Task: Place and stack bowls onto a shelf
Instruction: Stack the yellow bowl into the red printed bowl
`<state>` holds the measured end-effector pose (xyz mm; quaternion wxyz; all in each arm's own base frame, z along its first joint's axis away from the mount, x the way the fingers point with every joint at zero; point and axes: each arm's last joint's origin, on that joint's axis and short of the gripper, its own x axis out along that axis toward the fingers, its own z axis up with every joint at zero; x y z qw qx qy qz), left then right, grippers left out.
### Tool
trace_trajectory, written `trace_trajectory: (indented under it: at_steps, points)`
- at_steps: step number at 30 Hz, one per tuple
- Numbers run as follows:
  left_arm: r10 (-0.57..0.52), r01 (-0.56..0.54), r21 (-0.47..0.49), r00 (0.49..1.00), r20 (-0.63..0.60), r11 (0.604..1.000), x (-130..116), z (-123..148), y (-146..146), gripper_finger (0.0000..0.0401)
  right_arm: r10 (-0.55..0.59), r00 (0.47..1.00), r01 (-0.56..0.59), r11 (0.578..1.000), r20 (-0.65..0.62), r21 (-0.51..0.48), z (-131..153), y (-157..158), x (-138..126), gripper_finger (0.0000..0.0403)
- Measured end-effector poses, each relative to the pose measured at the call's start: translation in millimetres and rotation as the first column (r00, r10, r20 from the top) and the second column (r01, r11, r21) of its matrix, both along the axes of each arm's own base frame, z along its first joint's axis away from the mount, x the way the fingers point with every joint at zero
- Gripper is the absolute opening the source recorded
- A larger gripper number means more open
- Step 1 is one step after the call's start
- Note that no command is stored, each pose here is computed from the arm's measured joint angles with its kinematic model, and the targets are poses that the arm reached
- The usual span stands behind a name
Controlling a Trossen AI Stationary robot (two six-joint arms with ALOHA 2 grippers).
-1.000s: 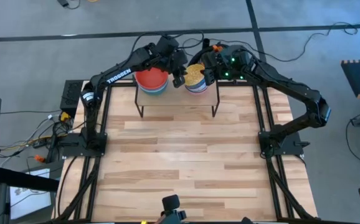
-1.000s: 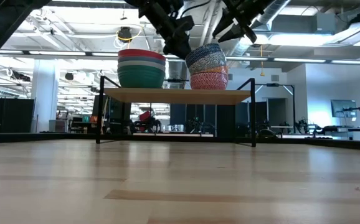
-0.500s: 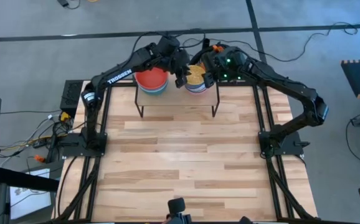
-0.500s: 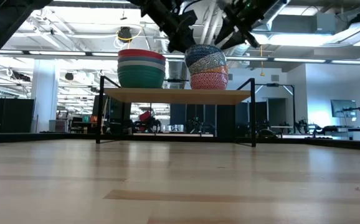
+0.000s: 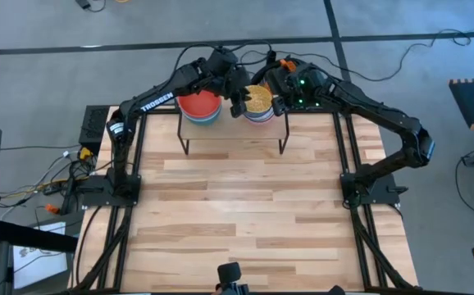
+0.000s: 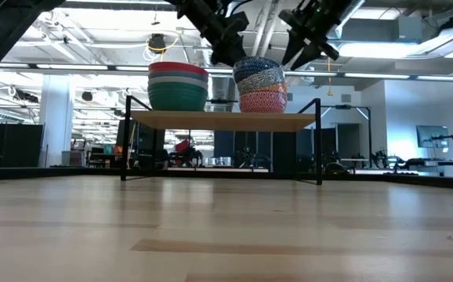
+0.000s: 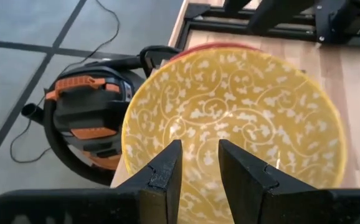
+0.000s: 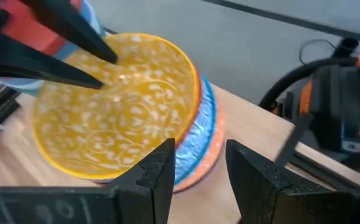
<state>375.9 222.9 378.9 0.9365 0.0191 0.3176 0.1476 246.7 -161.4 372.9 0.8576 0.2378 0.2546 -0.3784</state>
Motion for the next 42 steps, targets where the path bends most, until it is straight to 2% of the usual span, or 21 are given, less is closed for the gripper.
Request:
trace_trajectory:
  at_steps: [6, 16, 25, 31, 42]
  points:
    - [0.015, -0.015, 0.027, 1.0, 0.019, 1.0, -3.5, 8.4, -2.5, 0.0091, -0.047, 0.999, 0.048, 0.998, -0.012, 0.035, -5.3, -6.6, -1.1, 0.0168]
    - [0.041, -0.041, 0.039, 0.999, 0.0, 0.998, -13.1, 17.2, -7.5, 0.0091, -0.037, 0.998, 0.04, 0.997, -0.052, 0.06, -12.9, -5.9, -0.3, 0.0168]
    - [0.036, -0.037, -0.009, 0.996, -0.085, 0.999, -17.8, 10.3, -12.1, 0.0091, -0.03, 0.998, 0.032, 0.998, -0.049, 0.054, -12.4, -4.4, 1.2, 0.0168]
    - [0.037, -0.04, -0.029, 0.994, -0.106, 0.999, -18.5, 8.2, -14.2, 0.0091, -0.024, 1.0, 0.024, 0.999, 0.004, 0.034, -8.2, -7.2, 3.1, 0.0168]
    - [0.04, -0.042, -0.013, 0.996, -0.08, 0.999, -14.4, 10.0, -16.4, 0.0091, -0.015, 1.0, 0.016, 0.998, -0.02, 0.053, -10.7, -5.0, 2.9, 0.0168]
